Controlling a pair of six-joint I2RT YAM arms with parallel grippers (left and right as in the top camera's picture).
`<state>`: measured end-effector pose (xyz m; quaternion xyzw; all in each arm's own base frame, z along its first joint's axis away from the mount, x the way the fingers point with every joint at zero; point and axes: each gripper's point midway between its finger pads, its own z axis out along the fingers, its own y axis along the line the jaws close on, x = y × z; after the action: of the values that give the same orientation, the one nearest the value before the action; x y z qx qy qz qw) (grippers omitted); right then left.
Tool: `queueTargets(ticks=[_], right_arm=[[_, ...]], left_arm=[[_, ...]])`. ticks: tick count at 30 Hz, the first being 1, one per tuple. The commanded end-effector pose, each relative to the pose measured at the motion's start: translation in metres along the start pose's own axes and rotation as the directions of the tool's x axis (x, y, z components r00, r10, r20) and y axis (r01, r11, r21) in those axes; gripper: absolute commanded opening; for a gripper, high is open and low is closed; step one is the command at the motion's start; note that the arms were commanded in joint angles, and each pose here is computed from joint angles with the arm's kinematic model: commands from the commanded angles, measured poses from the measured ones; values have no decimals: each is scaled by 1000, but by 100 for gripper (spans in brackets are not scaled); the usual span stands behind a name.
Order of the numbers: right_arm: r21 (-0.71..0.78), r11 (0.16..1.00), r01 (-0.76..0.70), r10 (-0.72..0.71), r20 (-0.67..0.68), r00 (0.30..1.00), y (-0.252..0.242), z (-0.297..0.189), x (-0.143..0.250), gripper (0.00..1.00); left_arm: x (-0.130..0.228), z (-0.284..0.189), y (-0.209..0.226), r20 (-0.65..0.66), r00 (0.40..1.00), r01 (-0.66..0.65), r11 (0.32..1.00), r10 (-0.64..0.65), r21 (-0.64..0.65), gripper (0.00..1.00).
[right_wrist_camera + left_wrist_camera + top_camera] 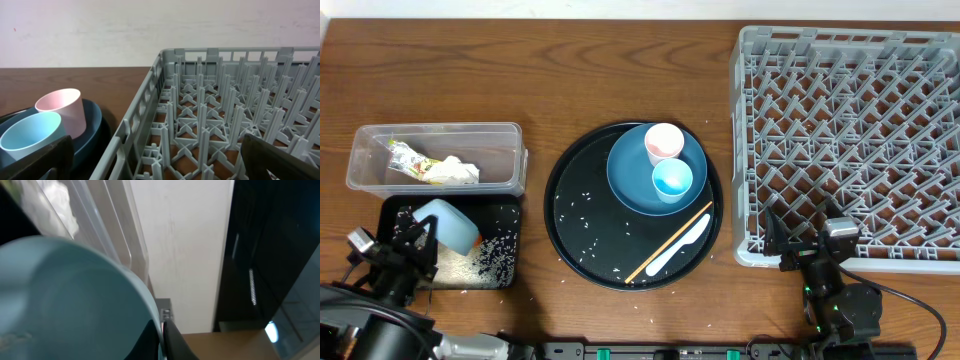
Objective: Sort waste into correct bins and load items into the dishwasher rack
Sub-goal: 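Tilt the bowl with the left gripper to pour rice onto the black tray, then carry the emptied bowl right and set it on the round tray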
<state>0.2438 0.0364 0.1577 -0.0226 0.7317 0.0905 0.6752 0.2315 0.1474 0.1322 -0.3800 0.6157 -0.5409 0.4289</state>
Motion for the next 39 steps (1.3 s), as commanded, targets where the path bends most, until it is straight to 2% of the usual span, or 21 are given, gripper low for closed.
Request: queueTargets(ticks=[1, 5, 7, 8, 10, 12, 15, 17, 19, 20, 22, 24, 25, 27, 32, 36, 39], right_arm=[[10, 1000, -6, 6, -1, 1000, -3, 0, 1, 99], [10, 1000, -6, 6, -1, 1000, -3, 0, 1, 99], [10, 1000, -6, 6, -1, 1000, -3, 0, 1, 99], [10, 1000, -6, 6, -1, 1000, -3, 0, 1, 99], [10, 1000, -6, 6, -1, 1000, -3, 0, 1, 99], [10, 1000, -6, 6, -1, 1000, -3, 0, 1, 99], [10, 1000, -6, 6, -1, 1000, -3, 0, 1, 99], [10, 1000, -6, 6, -1, 1000, -3, 0, 1, 99], [10, 1000, -6, 6, -1, 1000, -3, 0, 1, 99], [10, 1000, -6, 6, -1, 1000, -3, 0, 1, 99], [10, 1000, -6, 6, -1, 1000, -3, 0, 1, 99], [10, 1000, -6, 6, -1, 1000, -3, 0, 1, 99], [10, 1000, -6, 6, -1, 1000, -3, 0, 1, 99], [10, 1000, -6, 6, -1, 1000, -3, 0, 1, 99], [10, 1000, -6, 6, -1, 1000, -3, 0, 1, 99], [10, 1000, -6, 6, -1, 1000, -3, 0, 1, 99], [10, 1000, -6, 6, -1, 1000, -3, 0, 1, 99]], left_arm=[[-3, -2, -21, 5, 993, -118, 993, 118, -4, 6], [-1, -3, -47, 9, 988, -157, 988, 157, -7, 6], [-1, -3, -59, 12, 948, -318, 948, 318, -13, 7], [-2, -3, -63, 13, 939, -344, 939, 344, -13, 7], [1, -2, -71, 10, 951, -308, 951, 308, -11, 6], [3, -2, -75, 9, 913, -408, 913, 408, -16, 8], [4, -2, -75, 11, 947, -322, 947, 322, -13, 6], [4, -2, -74, 7, 919, -393, 919, 394, -19, 9], [5, -2, -74, 12, 955, -295, 956, 295, -11, 7], [6, -2, -74, 11, 956, -294, 956, 294, -11, 7], [8, -2, -73, 0, 916, -400, 916, 401, -23, 10], [9, -2, -75, 8, 957, -290, 957, 290, -9, 7], [10, -2, -76, 7, 951, -310, 951, 310, -9, 6], [12, 0, -76, -5, 902, -432, 902, 432, -12, 9], [12, 4, -74, -18, 939, -343, 939, 343, 3, 8], [14, 9, -74, -39, 929, -367, 930, 367, 11, 6], [20, 19, -73, -105, 915, -392, 920, 390, -4, 6]])
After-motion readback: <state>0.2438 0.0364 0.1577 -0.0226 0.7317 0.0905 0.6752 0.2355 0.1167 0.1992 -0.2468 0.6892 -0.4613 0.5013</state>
